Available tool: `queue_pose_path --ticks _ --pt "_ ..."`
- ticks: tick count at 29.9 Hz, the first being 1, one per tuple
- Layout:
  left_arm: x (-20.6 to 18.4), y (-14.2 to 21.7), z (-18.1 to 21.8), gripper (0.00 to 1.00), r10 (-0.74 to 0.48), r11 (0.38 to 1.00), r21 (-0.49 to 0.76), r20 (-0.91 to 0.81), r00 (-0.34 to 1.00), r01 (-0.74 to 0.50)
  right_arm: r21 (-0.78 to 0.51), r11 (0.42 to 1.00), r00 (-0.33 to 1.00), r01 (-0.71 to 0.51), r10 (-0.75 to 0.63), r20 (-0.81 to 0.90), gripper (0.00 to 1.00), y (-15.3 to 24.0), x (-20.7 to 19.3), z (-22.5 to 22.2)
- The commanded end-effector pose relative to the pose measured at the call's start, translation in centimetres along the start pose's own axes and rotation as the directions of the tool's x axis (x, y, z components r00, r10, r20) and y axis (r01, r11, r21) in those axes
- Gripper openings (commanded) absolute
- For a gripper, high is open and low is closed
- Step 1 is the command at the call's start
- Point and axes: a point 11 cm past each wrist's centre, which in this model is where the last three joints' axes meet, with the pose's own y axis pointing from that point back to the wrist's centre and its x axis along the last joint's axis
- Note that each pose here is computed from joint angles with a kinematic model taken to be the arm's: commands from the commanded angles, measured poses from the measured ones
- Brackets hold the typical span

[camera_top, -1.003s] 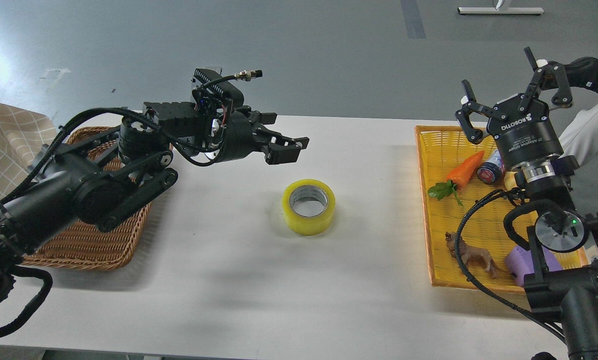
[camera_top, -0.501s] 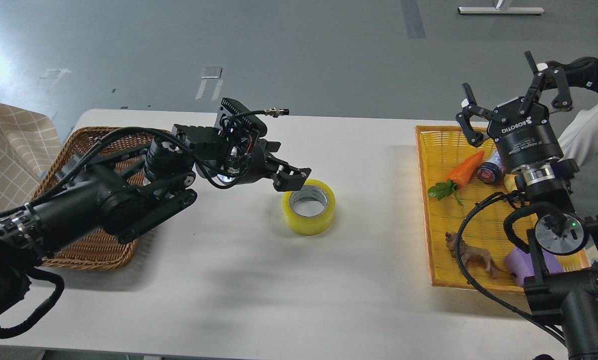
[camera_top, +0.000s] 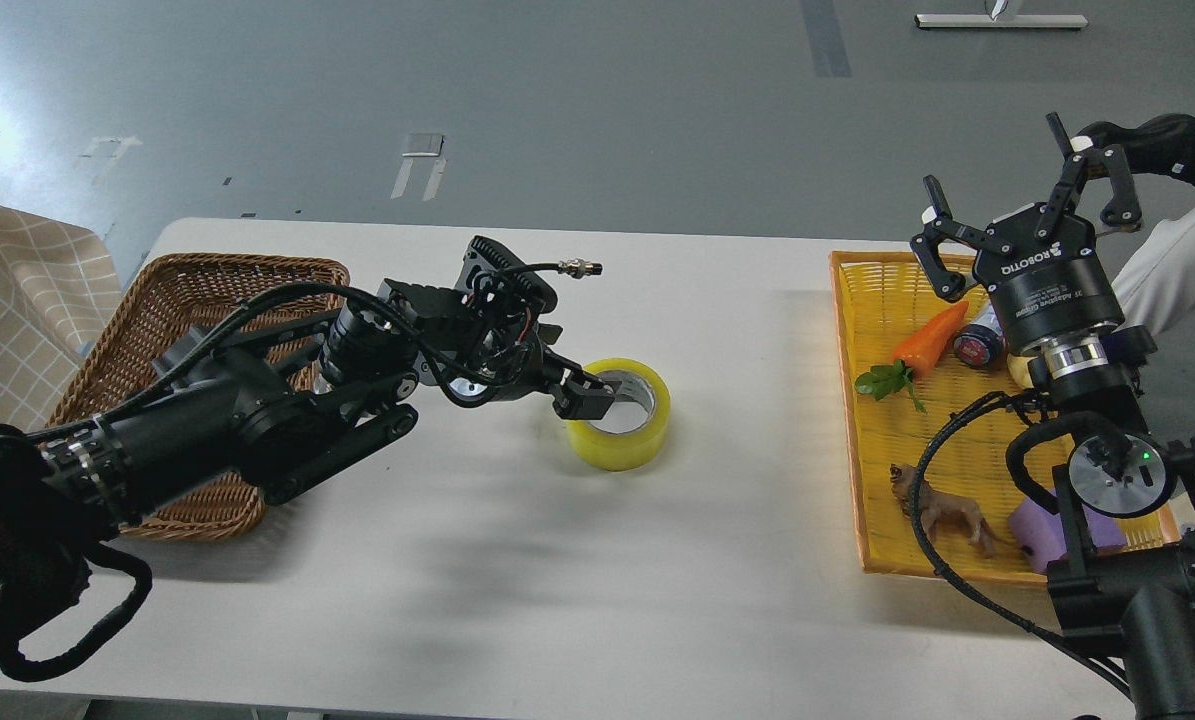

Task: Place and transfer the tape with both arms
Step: 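Grasp the tape roll rim with the left gripper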

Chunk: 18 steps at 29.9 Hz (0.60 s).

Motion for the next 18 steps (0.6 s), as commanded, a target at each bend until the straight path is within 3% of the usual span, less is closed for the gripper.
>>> queue_pose_path --ticks 1,12,18 --pt "-0.2 -0.4 0.0 0.98 -0.009 1.0 0.002 -0.009 1.0 0.009 0.0 1.0 1.0 0.0 0.0 0.0 1.0 0.0 0.0 0.0" --pt "-1.1 -2.1 0.0 0.97 -0.042 0.999 0.013 -0.056 0.998 0.043 -0.002 1.0 1.0 -0.004 0.004 0.001 1.0 0.2 0.1 0.1" --pt "-1.4 -2.2 -0.1 0.88 -0.048 0.999 0.018 -0.061 0.997 0.05 -0.004 1.0 1.0 -0.008 0.008 0.002 1.0 0.2 0.2 0.2"
